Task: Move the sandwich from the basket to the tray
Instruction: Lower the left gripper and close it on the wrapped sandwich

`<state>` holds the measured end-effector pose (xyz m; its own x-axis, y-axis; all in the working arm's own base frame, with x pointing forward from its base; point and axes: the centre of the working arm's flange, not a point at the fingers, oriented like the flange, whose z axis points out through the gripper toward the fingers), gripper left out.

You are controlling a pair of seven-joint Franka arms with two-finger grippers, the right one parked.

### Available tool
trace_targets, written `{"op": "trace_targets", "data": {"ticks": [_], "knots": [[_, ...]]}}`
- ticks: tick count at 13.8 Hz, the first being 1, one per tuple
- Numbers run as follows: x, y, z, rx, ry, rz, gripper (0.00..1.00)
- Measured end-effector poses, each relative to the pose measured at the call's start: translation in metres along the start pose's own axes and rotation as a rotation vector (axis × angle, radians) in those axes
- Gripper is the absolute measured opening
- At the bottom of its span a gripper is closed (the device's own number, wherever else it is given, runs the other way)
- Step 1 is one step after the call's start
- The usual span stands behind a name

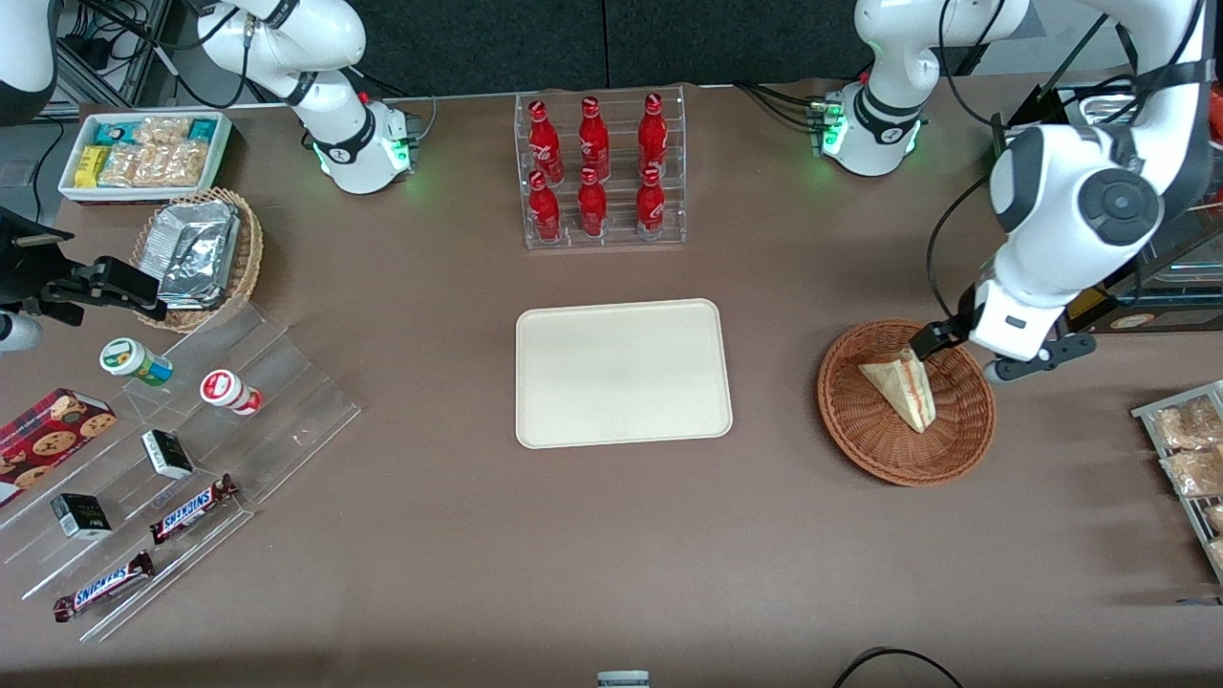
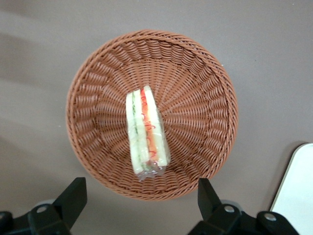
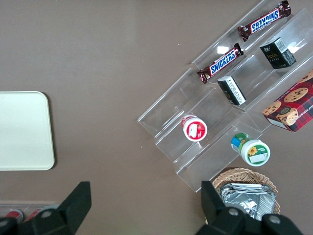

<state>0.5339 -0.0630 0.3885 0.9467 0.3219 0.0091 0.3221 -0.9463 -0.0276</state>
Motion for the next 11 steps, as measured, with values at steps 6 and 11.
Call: {"op": "trace_targets", "data": {"ticks": [6, 11], "knots": [[-0.007, -0.003, 0.043, 0.019, -0.052, -0.011, 1.0], [-0.005, -0.001, 0.075, 0.016, -0.059, -0.077, 1.0]]}}
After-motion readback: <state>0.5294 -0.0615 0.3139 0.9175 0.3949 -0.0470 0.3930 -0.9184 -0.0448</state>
